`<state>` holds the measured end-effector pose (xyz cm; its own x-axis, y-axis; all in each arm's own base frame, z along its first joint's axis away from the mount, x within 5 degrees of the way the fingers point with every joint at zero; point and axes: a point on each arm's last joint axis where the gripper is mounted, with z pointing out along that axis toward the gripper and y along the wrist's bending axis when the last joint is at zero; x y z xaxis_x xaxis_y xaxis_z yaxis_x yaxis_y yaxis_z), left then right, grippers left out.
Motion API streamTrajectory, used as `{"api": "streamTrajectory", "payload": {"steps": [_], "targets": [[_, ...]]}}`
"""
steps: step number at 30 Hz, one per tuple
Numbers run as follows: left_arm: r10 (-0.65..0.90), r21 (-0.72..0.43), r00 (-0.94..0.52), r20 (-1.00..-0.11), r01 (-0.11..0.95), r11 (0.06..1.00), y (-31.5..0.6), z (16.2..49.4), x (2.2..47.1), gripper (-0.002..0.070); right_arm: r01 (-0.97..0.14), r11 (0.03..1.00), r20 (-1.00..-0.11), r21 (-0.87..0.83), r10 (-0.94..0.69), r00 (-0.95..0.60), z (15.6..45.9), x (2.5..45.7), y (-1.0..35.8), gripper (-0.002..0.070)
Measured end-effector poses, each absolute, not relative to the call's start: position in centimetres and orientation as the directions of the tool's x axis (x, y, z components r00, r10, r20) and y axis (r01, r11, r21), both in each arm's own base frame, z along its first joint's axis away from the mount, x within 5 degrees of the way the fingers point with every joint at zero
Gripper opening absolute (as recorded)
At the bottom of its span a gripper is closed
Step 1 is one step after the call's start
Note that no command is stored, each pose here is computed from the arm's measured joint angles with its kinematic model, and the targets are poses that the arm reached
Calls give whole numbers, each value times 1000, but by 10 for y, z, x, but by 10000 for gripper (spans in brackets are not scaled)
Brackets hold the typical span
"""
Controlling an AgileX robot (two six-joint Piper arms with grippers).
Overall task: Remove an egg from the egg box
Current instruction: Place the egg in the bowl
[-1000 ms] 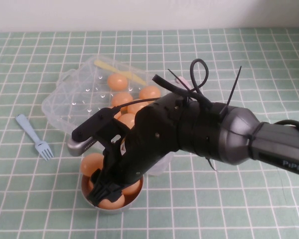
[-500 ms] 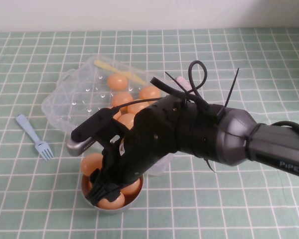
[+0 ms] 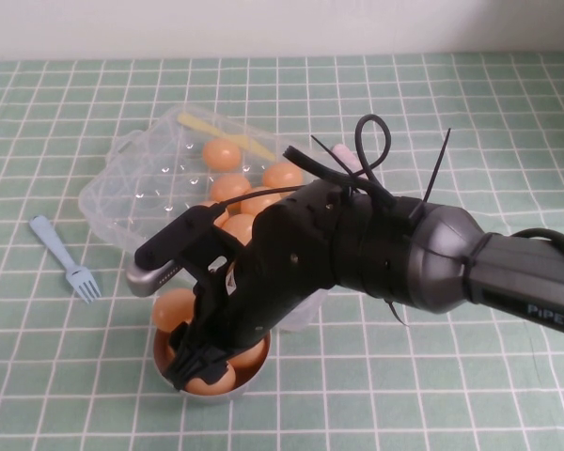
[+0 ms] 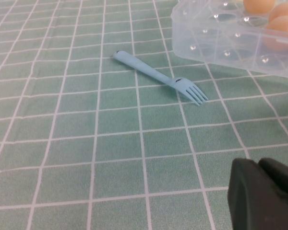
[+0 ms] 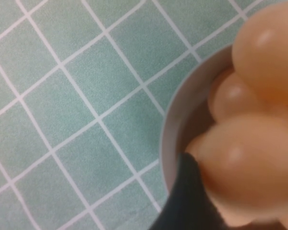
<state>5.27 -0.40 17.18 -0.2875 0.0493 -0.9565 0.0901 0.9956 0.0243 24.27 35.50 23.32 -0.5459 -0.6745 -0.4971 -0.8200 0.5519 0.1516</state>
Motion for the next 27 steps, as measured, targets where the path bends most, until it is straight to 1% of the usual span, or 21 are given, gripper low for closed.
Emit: {"api": "streamTrajectory", "payload": {"steps": [7, 13, 20, 22, 24, 25, 27], "targets": [[49, 24, -288, -957, 90, 996, -4, 172, 53, -3, -822, 549, -483, 152, -684, -547, 235, 241, 353, 475], [49, 24, -288, -957, 90, 996, -4, 172, 53, -3, -822, 549, -485, 151, -684, -545, 241, 239, 351, 484], [49, 24, -288, -957, 90, 996, -4, 172, 53, -3, -818, 558, -506, 142, -669, -544, 266, 234, 341, 483], [49, 24, -288, -957, 90, 996, -4, 172, 53, -3, -819, 556, -511, 140, -668, -541, 276, 230, 336, 472], [49, 24, -288, -957, 90, 996, -4, 172, 53, -3, -822, 553, -520, 138, -665, -535, 290, 226, 330, 441], [49, 24, -288, -957, 90, 996, -4, 172, 53, -3, -823, 551, -526, 139, -663, -533, 296, 223, 327, 421], [49, 24, -288, -957, 90, 996, -4, 172, 53, -3, -826, 547, -544, 137, -655, -525, 311, 218, 320, 353]]}}
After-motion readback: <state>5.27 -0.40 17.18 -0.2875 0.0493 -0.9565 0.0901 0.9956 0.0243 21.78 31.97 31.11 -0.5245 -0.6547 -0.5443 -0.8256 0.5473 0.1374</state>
